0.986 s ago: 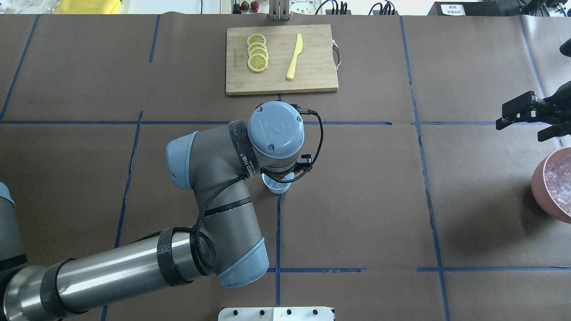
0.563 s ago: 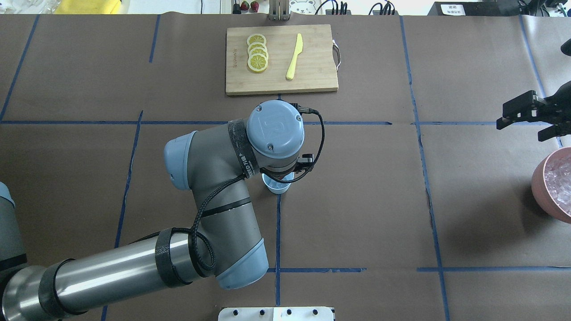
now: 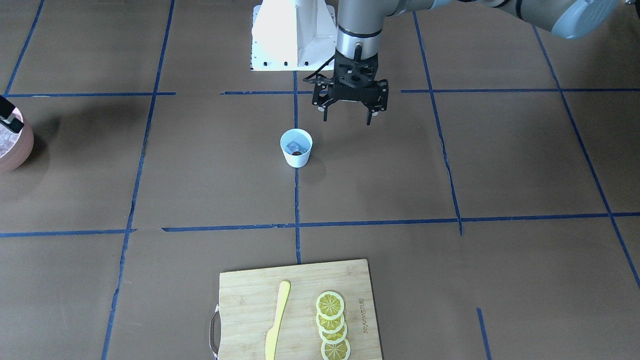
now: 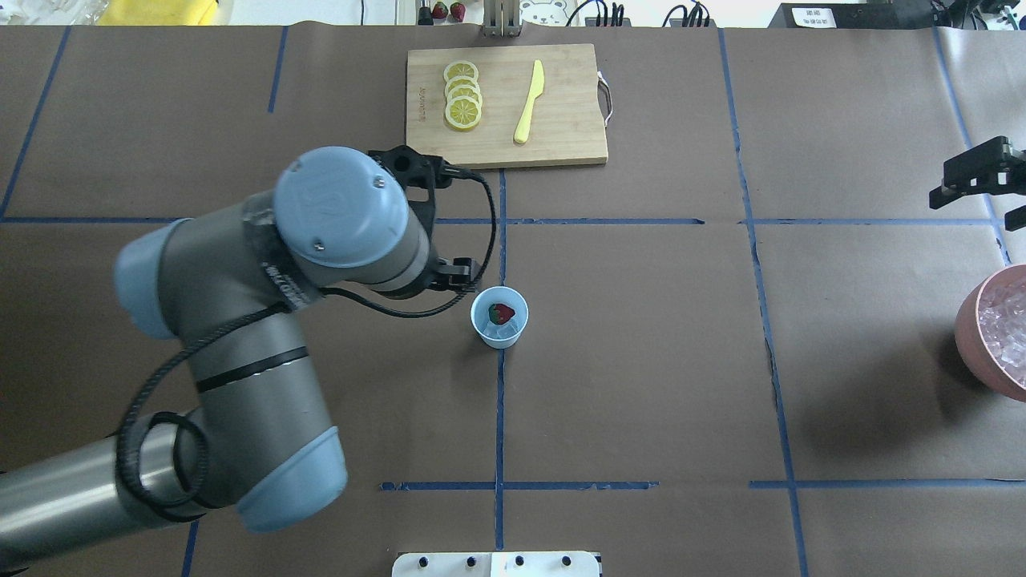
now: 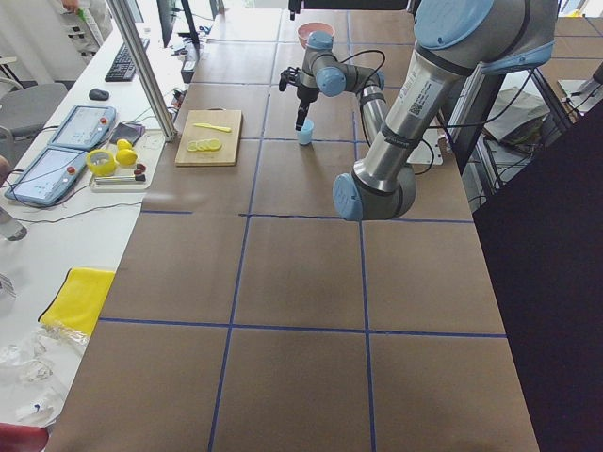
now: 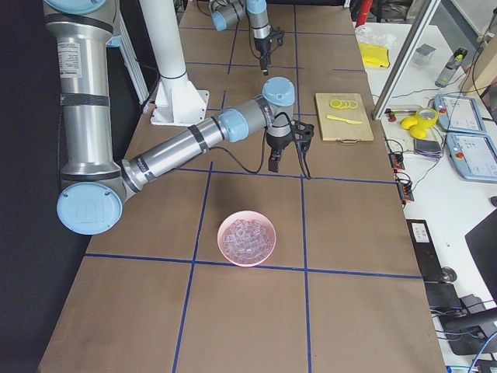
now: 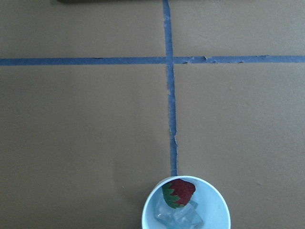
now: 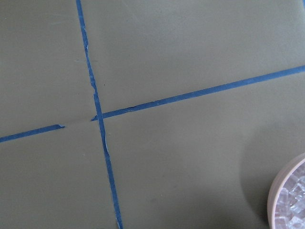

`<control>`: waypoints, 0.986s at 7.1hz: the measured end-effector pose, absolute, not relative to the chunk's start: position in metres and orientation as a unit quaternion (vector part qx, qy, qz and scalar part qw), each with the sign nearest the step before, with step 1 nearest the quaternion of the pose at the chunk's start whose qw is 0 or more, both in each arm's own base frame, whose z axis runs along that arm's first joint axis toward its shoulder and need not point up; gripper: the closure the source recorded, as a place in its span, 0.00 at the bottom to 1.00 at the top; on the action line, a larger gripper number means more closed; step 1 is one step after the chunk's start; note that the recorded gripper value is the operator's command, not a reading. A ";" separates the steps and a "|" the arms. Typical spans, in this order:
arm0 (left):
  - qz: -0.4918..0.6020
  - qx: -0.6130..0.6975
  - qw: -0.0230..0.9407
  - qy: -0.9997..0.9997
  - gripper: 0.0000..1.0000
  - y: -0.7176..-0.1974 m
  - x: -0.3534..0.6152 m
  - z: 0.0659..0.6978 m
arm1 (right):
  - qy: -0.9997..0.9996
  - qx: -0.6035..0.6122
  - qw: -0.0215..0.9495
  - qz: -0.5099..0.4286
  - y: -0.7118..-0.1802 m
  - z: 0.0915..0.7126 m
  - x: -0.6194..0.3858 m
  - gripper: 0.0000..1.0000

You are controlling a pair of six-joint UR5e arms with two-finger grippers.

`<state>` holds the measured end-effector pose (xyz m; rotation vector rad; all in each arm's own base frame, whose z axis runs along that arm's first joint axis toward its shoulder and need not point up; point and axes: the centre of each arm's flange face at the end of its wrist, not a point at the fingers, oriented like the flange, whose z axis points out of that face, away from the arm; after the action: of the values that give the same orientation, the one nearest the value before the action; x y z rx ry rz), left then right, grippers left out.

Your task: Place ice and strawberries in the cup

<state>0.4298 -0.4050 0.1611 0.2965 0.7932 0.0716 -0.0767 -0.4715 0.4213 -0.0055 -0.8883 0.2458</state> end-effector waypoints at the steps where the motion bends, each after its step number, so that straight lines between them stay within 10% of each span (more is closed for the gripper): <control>1: 0.065 0.149 0.913 0.374 0.01 -0.411 0.373 0.190 | -0.424 0.006 0.899 0.110 -0.482 0.443 -0.054 0.00; 7: 0.172 0.084 0.921 0.338 0.00 -0.525 0.032 0.440 | -0.386 0.009 0.923 -0.006 -0.529 0.541 0.104 0.00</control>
<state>0.0320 -0.5254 0.4404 0.1723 0.6949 0.3539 0.1037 -0.5295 0.5410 0.0192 -0.7918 -0.0117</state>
